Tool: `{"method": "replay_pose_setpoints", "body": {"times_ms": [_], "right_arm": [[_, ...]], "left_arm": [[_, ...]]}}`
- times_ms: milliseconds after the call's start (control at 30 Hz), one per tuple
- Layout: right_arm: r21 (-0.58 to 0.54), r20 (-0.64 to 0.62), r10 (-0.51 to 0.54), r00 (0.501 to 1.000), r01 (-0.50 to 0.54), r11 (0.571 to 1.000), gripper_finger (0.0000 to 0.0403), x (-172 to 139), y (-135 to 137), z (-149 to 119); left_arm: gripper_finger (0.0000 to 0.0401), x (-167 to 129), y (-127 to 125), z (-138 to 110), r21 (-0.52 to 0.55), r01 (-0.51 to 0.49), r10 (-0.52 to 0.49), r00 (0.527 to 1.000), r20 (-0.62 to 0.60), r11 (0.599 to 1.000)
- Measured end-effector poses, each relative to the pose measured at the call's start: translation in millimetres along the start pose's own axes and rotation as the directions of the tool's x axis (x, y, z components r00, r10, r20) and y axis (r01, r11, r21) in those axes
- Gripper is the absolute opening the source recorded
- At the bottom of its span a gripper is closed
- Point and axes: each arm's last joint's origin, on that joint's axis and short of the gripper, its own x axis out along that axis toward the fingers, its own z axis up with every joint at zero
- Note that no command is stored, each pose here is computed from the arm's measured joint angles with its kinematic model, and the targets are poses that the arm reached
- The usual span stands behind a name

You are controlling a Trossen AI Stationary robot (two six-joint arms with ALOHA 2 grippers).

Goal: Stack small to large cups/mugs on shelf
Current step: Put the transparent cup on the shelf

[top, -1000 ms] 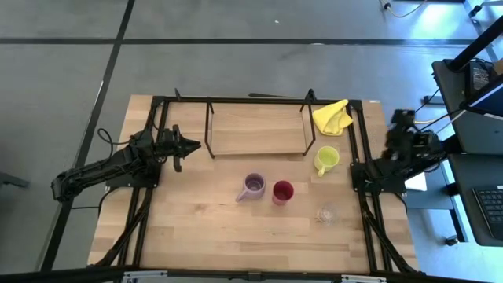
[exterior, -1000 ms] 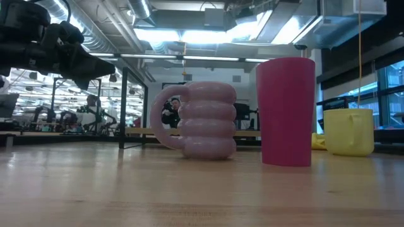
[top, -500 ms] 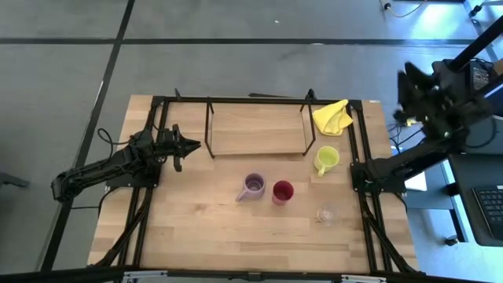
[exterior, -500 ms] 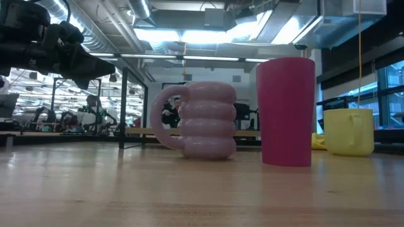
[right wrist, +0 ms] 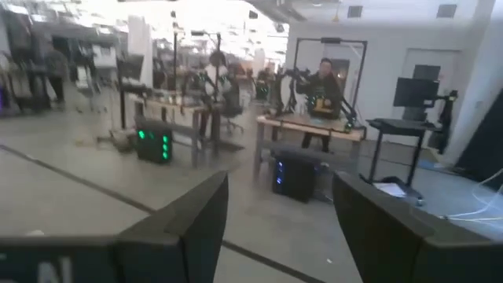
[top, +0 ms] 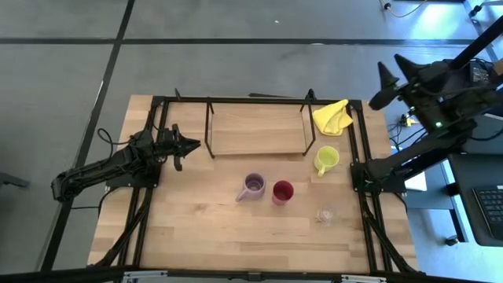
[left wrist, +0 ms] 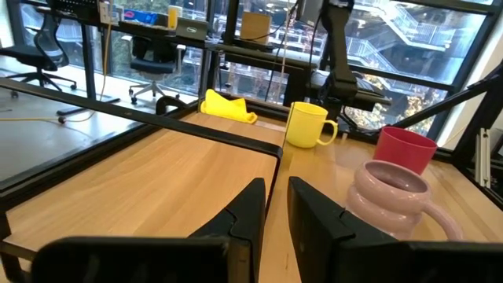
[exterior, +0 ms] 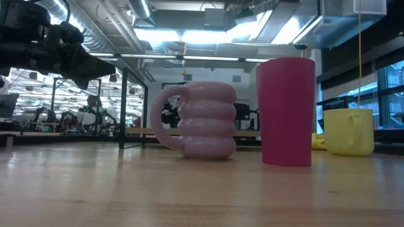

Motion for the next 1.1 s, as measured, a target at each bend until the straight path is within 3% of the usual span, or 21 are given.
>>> {"method": "replay_pose_setpoints", "body": {"times_ms": [100,300,367,433,500,633,733,867,1000,1100], "right_arm": [[0.023,-0.002,0.004,1.0,-0.004,1.0,0.0228,1,15,-1],[0.24,0.043,0.069,0.997,-0.077,0.968,0.0228,3,47,-3],[0.206,-0.024,0.005,1.0,0.0,0.979,0.0228,3,58,-7],[0.096,-0.09,-0.044,0.995,0.053,0.994,0.0228,0,70,-12],[0.006,-0.087,0.009,0.996,-0.009,1.0,0.0228,-8,78,-13],[0.076,-0.078,0.117,0.99,-0.112,0.991,0.0228,-26,92,-10],[0.215,-0.071,0.191,0.979,-0.172,0.961,0.0228,-41,106,-20],[0.402,-0.061,0.279,0.958,-0.232,0.886,0.0217,-64,124,-39],[0.443,-0.048,0.403,0.914,-0.343,0.828,0.0204,-95,131,-48],[0.442,-0.04,0.454,0.89,-0.392,0.807,0.0201,-107,131,-39]], "left_arm": [[0.0052,0,0,0,-0.002,0.001,-0.001,1.0,0.003,1.0],[0.0052,0,-1,8,-0.008,0.016,-0.015,0.997,0.079,1.0],[0.0052,-1,-2,10,-0.002,0.02,-0.02,0.994,0.105,1.0],[0.0052,-1,-2,12,0.003,0.024,-0.024,0.992,0.126,1.0],[0.0052,-1,-3,13,0.005,0.025,-0.026,0.991,0.132,1.0],[0.0052,-1,-3,13,0.005,0.025,-0.026,0.991,0.132,1.0],[0.0052,-1,-3,13,0.005,0.025,-0.026,0.991,0.132,1.0],[0.0052,-1,-3,13,0.005,0.025,-0.026,0.991,0.132,1.0],[0.0052,-1,-2,13,0.005,0.024,-0.025,0.991,0.131,1.0],[0.0052,-1,-2,13,0.005,0.023,-0.023,0.991,0.131,1.0]]}}
